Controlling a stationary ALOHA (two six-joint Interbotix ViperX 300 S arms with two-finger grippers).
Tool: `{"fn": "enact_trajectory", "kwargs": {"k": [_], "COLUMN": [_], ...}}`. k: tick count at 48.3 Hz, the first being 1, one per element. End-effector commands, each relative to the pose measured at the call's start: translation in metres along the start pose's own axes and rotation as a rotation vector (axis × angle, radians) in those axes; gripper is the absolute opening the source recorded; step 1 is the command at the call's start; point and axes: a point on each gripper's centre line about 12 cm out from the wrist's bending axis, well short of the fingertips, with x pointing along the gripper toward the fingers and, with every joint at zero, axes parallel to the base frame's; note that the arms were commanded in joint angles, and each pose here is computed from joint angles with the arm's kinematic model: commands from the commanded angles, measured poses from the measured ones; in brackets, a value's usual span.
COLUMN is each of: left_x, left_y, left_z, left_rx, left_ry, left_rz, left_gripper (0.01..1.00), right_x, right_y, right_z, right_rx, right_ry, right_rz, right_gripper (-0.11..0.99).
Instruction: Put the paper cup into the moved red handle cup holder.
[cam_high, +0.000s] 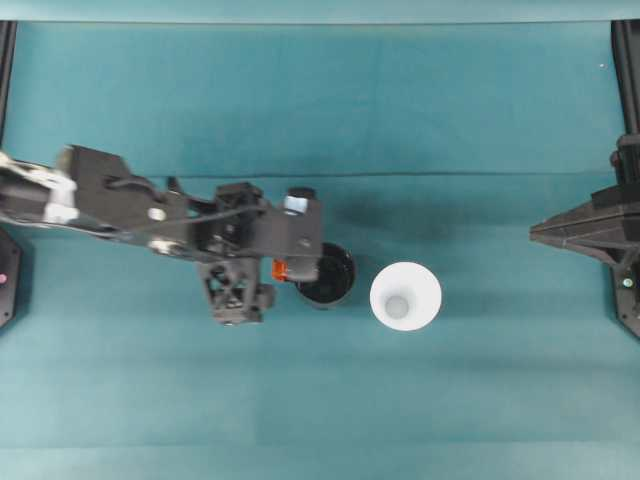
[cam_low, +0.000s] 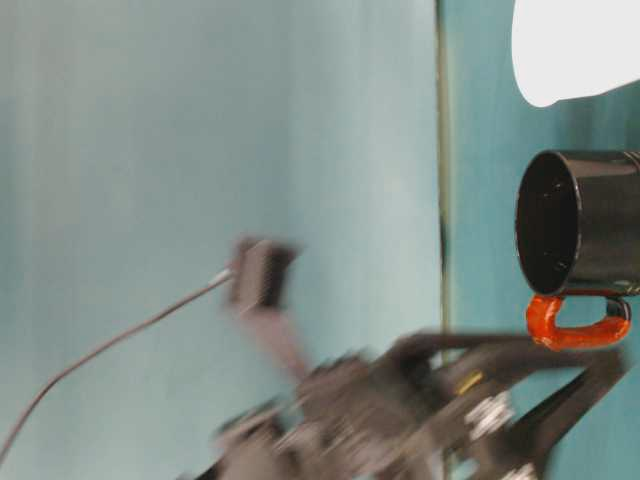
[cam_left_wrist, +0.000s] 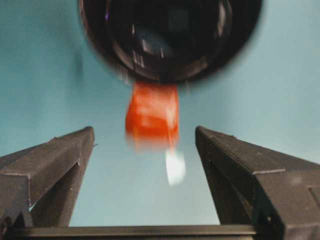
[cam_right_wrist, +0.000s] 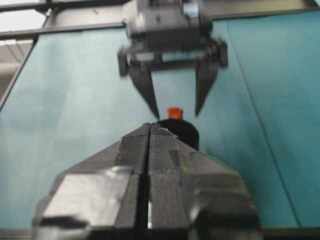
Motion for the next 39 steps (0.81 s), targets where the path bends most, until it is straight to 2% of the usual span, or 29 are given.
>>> {"fn": "enact_trajectory", "kwargs": {"k": [1, 8, 16, 22, 27, 30, 34, 39], "left_x": [-0.039, -0.086, -0.117, -0.127, -0.129, -0.129, -0.13, -0.13], "left_y": [-0.0027, -0.0027, -0.0025, -0.0024, -0.0029, -0.0029, -0.0029, -0.0029], "left_z": [0.005, -0.005, -0.016, -0.021, -0.022, -0.023, -0.022, -0.022], "left_rx": [0.01, 0.01, 0.007, 0.007, 0.005, 0.005, 0.005, 0.002], "left_ry": [-0.088, -0.192, -0.267, -0.293, -0.298, -0.298, -0.299, -0.299], "left_rz": [-0.001, 0.001, 0.002, 0.003, 0.002, 0.002, 0.002, 0.001], "left_gripper": [0.912, 0.912, 0.912, 0.912, 0.911, 0.911, 0.911, 0.911], "right_x": [0.0, 0.0, 0.0, 0.001, 0.001, 0.001, 0.001, 0.005], "right_y": [0.0007, 0.0004, 0.0004, -0.0008, -0.0045, -0.0064, -0.0086, -0.0095], "right_z": [0.007, 0.006, 0.005, 0.003, 0.006, 0.008, 0.01, 0.009], "right_rx": [0.011, 0.011, 0.023, 0.077, 0.143, 0.166, 0.176, 0.185], "right_ry": [-0.009, -0.005, 0.008, 0.039, 0.07, 0.095, 0.151, 0.273], "right_rz": [0.001, 0.0, -0.001, -0.011, -0.038, -0.054, -0.077, -0.1], "right_gripper": [-0.11, -0.11, -0.11, -0.11, -0.11, -0.11, -0.1, -0.08]}}
